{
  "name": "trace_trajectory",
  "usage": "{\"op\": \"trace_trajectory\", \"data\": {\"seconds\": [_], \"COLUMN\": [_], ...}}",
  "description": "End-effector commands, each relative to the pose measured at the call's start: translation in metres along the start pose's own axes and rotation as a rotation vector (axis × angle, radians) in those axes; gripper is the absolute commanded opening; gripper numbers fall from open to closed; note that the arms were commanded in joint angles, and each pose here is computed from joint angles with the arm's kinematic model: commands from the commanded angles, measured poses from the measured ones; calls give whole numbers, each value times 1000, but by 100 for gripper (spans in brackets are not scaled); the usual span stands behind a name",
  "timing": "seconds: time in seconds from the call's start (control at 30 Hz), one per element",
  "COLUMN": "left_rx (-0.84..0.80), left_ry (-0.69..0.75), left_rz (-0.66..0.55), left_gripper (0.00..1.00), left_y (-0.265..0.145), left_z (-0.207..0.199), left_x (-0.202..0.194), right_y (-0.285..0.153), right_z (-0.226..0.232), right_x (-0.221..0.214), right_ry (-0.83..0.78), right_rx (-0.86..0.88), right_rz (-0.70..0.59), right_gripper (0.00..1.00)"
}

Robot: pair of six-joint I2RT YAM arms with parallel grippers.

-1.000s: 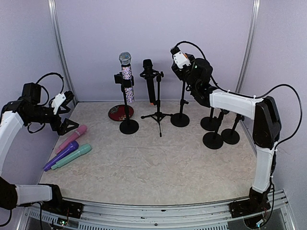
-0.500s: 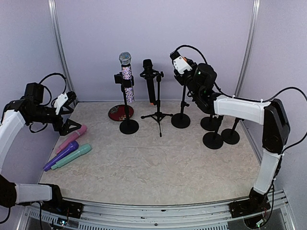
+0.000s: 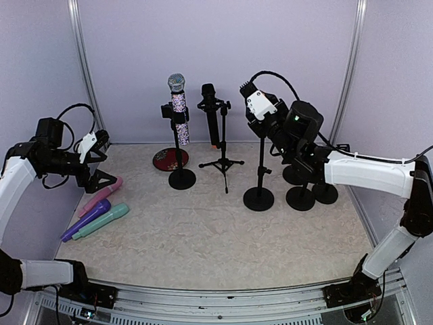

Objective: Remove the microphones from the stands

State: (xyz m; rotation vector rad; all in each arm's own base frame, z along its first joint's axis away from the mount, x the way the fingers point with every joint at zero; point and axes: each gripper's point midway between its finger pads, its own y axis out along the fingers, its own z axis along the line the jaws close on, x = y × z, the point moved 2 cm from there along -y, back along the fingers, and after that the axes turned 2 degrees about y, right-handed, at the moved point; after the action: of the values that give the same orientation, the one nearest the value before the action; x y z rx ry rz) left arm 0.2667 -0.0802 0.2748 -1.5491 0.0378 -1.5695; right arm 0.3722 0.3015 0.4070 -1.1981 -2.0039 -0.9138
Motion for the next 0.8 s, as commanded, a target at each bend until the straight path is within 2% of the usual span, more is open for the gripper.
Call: {"op": "trace_trajectory", "data": {"seconds": [0.0,0.33,0.57,0.77], "left_rx": [-42,-67,-86,-87], "left_ry": [-17,-37,-51,-108], "left_rz": [-14,-18,-28,-73], "left_gripper": [99,99,99,99], "left_y": [1,2,6,9], "left_z": [-12,-21,-24,-21], "left_x": [0,-2,-4,6], "right_y": [-30,-61,-59,-54], "right_z": [-27,22,59,85], "right_x": [50,89,130,149], "right_ry": [92,152,220,349], "right_rx": [-73,66,142,193], "right_rz": [-128,-217,-331,-438], "right_gripper": [0,0,0,0]}}
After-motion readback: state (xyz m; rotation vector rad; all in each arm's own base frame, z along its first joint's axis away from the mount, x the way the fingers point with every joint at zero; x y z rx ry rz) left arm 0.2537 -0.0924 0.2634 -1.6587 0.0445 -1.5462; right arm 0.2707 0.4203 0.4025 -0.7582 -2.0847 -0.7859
